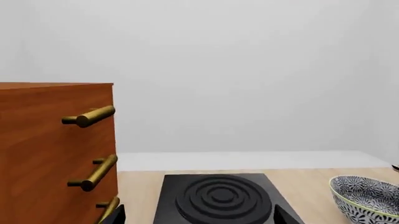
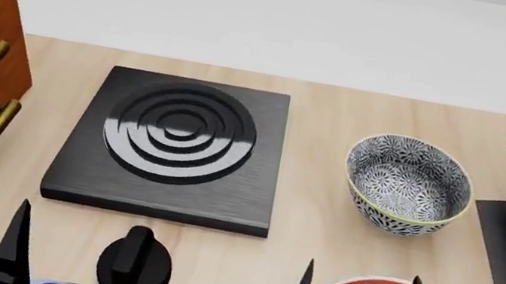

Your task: Pick up the cream cheese and put it in the bowl.

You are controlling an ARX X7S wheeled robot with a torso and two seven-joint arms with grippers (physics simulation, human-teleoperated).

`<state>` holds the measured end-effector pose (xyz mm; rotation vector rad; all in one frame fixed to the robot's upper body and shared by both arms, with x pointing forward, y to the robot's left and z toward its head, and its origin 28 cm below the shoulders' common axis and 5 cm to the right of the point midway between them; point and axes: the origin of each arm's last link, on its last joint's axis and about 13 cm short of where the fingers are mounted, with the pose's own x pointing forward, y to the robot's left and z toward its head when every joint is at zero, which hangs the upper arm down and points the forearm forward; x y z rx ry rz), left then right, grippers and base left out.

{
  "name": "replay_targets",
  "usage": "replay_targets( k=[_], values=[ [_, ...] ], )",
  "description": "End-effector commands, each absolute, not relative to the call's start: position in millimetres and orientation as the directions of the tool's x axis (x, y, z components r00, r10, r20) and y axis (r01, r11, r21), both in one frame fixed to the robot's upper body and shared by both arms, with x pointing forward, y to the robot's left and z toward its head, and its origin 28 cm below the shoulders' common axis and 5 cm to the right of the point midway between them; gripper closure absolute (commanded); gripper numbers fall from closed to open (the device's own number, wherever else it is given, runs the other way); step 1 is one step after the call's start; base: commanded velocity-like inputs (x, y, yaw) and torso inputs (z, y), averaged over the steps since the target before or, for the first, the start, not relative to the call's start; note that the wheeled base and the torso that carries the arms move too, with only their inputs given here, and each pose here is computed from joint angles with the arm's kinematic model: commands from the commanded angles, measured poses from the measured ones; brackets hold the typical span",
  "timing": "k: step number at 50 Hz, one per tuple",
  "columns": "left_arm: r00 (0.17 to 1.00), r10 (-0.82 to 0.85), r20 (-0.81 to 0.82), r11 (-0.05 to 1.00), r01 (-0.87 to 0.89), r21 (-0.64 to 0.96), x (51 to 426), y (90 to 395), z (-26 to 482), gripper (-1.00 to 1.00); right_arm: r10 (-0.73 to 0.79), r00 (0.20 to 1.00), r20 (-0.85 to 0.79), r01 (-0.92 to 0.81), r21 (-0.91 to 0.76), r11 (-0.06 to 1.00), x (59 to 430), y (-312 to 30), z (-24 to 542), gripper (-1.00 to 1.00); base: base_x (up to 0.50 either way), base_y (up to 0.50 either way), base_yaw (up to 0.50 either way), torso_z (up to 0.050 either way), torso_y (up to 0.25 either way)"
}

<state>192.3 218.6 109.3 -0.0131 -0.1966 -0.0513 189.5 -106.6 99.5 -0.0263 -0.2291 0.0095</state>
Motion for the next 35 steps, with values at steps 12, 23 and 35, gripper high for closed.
replay_targets(
  k=[12, 23, 35],
  values=[
    [0.978, -0.029, 0.206, 0.999, 0.033, -0.017, 190.2, 228.4, 121.9, -1.00, 0.062, 0.974, 0.216, -0.063, -0.002, 0.998, 190.7, -108.2, 113.0, -1.00, 0.00, 0.00, 0.00, 0.000, 0.000],
    [0.977, -0.015, 0.213, 1.000, 0.018, -0.015, 189.8, 231.4, 121.3, -1.00, 0.063, 0.974, 0.217, -0.067, 0.009, 0.998, 190.4, -108.9, 113.4, -1.00, 0.00, 0.00, 0.00, 0.000, 0.000],
    [0.975, -0.001, 0.223, 1.000, 0.002, -0.007, 190.1, 232.4, 123.1, -1.00, 0.064, 0.972, 0.225, -0.068, 0.008, 0.998, 188.1, -109.8, 115.2, -1.00, 0.00, 0.00, 0.00, -0.003, -0.235]
  ],
)
